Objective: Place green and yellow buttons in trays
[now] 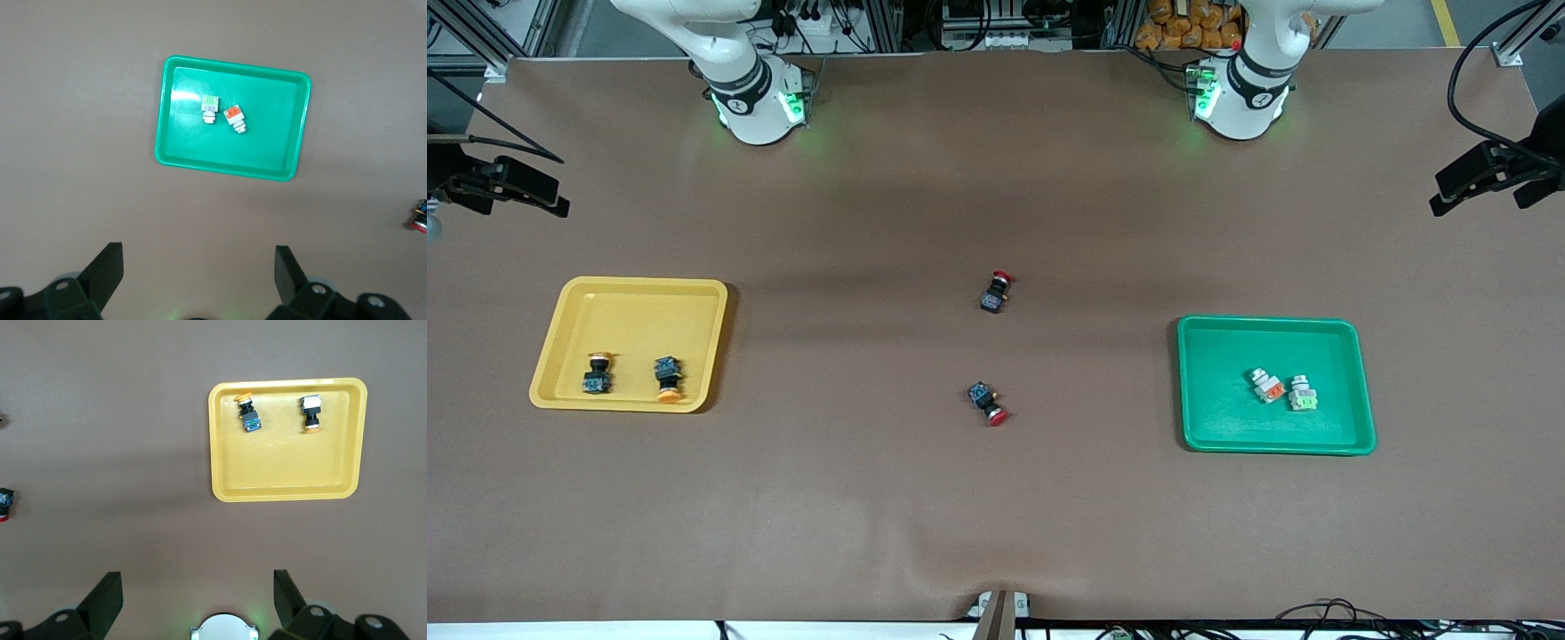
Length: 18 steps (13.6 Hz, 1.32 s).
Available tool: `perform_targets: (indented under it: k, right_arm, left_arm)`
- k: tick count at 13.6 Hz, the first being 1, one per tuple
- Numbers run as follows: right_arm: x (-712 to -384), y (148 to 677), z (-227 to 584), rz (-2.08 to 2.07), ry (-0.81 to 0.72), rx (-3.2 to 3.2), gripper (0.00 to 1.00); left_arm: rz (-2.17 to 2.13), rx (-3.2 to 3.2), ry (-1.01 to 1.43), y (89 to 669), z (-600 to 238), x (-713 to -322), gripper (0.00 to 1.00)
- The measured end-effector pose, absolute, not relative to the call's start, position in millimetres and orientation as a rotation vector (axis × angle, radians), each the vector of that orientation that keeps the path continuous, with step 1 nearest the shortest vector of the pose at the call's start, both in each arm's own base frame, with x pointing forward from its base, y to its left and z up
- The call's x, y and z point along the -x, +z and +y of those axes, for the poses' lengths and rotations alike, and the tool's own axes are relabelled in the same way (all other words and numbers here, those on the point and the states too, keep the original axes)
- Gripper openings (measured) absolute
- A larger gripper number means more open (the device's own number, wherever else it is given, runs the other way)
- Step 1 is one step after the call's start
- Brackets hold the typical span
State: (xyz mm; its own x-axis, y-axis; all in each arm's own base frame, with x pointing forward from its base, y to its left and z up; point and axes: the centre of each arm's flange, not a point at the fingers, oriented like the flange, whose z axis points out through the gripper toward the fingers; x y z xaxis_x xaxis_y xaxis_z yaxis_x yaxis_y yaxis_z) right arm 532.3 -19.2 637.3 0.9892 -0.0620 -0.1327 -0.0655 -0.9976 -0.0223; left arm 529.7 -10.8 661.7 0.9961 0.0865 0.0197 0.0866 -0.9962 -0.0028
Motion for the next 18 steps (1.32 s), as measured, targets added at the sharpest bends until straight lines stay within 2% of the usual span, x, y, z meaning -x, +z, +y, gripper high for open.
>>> perform_targets:
  k: [18]
  right_arm:
    - [-531, 638, -12, 0.085, 0.219, 3.054, 1.0]
  left_arm:
    - [-0.118, 3.132, 0.002, 650, -17, -537, 1.0]
